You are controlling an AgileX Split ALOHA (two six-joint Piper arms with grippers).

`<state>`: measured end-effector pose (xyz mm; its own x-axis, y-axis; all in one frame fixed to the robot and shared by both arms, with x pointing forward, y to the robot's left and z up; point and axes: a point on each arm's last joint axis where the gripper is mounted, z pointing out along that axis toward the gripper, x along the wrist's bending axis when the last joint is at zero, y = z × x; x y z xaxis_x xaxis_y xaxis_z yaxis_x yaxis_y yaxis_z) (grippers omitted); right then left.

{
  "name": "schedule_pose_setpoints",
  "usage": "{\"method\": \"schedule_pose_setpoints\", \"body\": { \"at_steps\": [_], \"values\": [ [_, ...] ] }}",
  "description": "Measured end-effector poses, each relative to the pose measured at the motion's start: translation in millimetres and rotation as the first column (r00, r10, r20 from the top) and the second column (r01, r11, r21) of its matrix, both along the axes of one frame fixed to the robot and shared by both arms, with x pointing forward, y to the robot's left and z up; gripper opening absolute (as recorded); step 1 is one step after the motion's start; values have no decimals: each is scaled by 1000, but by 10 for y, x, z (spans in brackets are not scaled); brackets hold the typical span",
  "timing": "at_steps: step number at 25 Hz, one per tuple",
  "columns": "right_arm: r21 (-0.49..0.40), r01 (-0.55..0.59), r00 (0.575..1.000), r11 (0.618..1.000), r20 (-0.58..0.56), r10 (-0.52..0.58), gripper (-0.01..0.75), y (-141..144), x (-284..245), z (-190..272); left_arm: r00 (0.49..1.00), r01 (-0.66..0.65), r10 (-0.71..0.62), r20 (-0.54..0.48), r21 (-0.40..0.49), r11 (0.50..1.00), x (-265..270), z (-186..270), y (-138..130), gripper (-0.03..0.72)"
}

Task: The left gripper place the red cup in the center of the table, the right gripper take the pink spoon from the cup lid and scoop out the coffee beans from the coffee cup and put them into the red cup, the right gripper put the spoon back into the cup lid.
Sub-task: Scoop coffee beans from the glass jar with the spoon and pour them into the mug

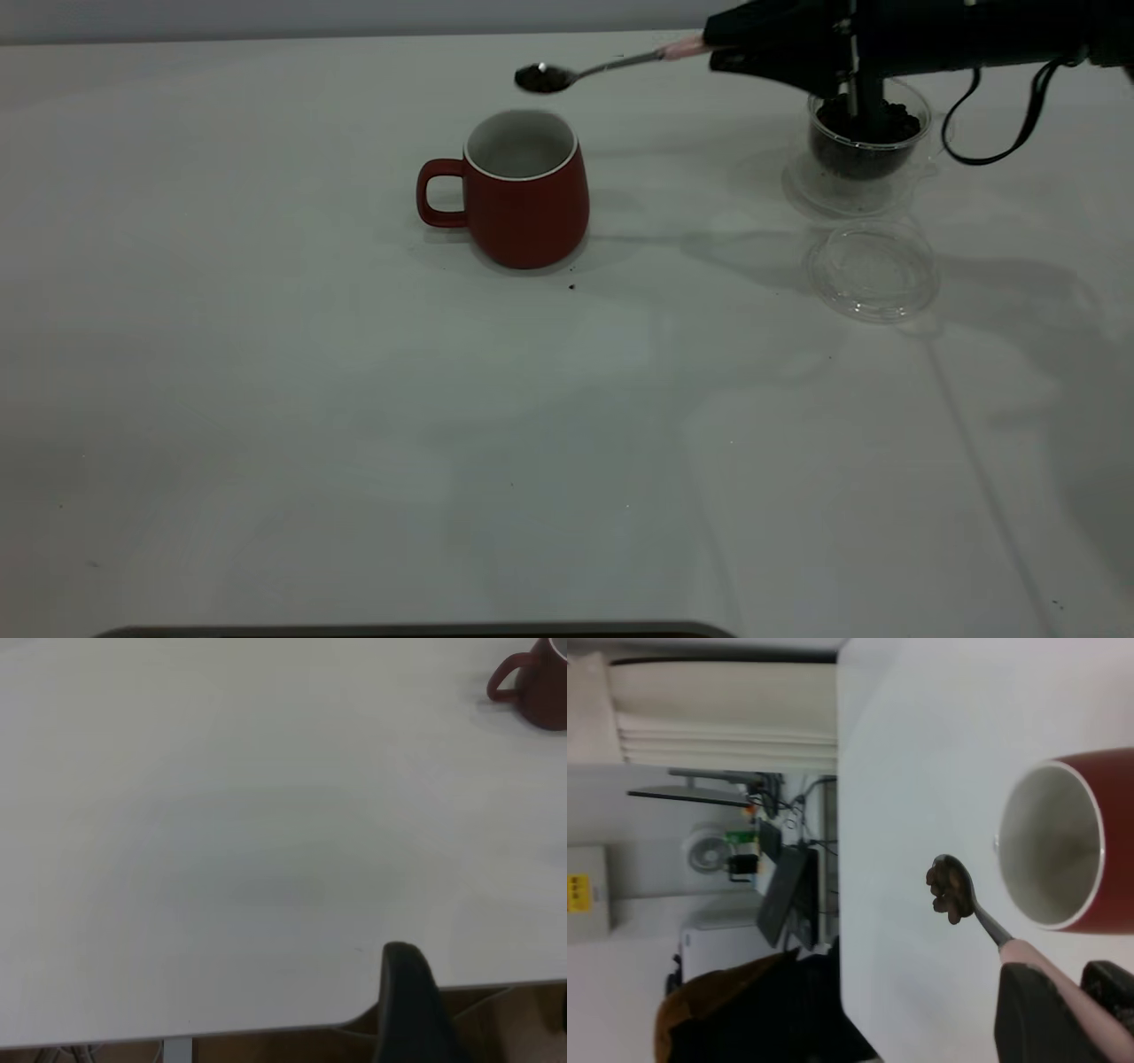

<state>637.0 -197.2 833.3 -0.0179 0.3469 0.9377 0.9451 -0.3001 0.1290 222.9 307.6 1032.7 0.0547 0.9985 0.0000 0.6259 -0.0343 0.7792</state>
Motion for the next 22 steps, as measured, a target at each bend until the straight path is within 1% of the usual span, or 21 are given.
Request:
{"method": "schedule_pose_setpoints", "body": {
  "at_steps": [7,13,17,22],
  "values": [
    [-86,-3,1000,996,-5,3,107,144,-18,-70,1000,0,0,0,0,1000,0,0,0,462],
    [-157,7,1000,988,23,-4,107,164,-8,-116,1000,0,0,0,0,1000,0,0,0,462],
    [-180,16,999,984,32,-11,107,151,2,-131,1000,0,0,0,0,1000,0,0,0,462],
    [-186,15,999,982,44,-7,107,150,4,-132,1000,0,0,0,0,1000,0,0,0,462]
  ]
}}
